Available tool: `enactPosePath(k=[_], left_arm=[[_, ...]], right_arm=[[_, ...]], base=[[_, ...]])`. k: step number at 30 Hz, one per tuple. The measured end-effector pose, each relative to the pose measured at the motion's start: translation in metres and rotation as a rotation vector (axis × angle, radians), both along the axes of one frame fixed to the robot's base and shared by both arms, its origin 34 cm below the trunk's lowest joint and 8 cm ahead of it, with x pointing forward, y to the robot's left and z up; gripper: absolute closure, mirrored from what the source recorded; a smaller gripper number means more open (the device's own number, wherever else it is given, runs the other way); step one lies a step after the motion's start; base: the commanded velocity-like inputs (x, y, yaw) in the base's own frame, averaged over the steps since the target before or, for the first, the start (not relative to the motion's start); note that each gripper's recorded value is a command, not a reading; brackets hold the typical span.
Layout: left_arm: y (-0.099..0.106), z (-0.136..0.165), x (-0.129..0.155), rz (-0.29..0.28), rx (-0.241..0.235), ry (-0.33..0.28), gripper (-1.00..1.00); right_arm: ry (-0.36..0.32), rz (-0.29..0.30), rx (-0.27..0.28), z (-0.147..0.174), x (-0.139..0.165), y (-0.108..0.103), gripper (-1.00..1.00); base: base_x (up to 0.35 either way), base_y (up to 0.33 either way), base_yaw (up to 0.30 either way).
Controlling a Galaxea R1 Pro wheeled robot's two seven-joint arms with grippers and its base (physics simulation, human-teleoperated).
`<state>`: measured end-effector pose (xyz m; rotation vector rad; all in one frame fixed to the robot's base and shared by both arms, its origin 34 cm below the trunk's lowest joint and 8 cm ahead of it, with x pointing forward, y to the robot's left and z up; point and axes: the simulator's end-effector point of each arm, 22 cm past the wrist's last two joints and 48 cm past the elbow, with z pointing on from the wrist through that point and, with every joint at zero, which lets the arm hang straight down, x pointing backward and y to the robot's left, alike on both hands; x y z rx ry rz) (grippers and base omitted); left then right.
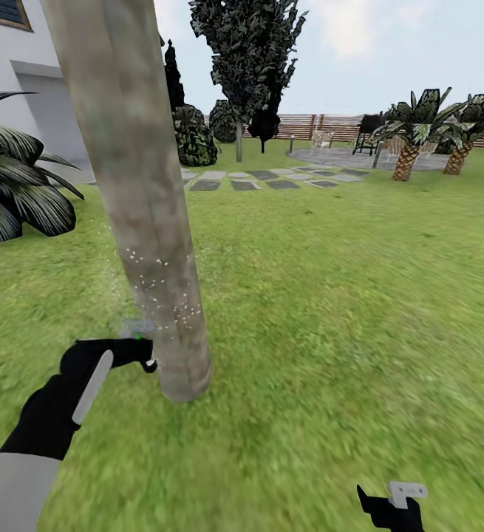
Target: In the garden, pick up the pesticide atomizer on the floor and spray pesticide onto both trees until each tree trunk is fully covered.
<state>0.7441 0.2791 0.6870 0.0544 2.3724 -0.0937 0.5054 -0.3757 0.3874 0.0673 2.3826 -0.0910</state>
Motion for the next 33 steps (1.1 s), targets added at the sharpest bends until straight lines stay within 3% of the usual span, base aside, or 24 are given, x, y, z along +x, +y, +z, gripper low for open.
enactPosePath(k=[3,5,10,12,16,22,33], left_arm=[[-0.01,-0.059,-0.004,0.003,0.001,0.039,1.0],[-0.012,-0.081,-0.006,0.017,-0.006,0.04,1.0],[0.003,-0.13,-0.012,0.131,0.055,0.011,1.0],[0.013,-0.157,-0.032,0.178,0.091,0.049,1.0],[0.017,-0.186,-0.064,0.194,0.108,0.066,1.0],[0.023,-0.199,-0.081,0.196,0.121,0.06,1.0],[0.02,-0.201,-0.085,0.198,0.122,0.058,1.0]], right_arm=[[0.0,0.0,0.0,0.0,0.0,0.0,-1.0],[0.0,0.0,0.0,0.0,0.0,0.0,-1.0],[0.0,0.001,0.001,0.0,0.0,0.001,-1.0],[0.0,0.002,0.002,0.0,0.0,0.001,-1.0],[0.001,0.004,0.004,0.0,0.0,0.002,-1.0],[0.001,0.0,0.001,0.0,0.0,0.0,-1.0],[0.0,0.001,0.001,0.0,0.0,0.0,-1.0]], base=[[0.0,0.0,0.0],[0.0,0.0,0.0],[0.0,0.0,0.0],[0.0,0.0,0.0],[0.0,0.0,0.0],[0.052,-0.059,0.0],[0.016,-0.27,0.007]])
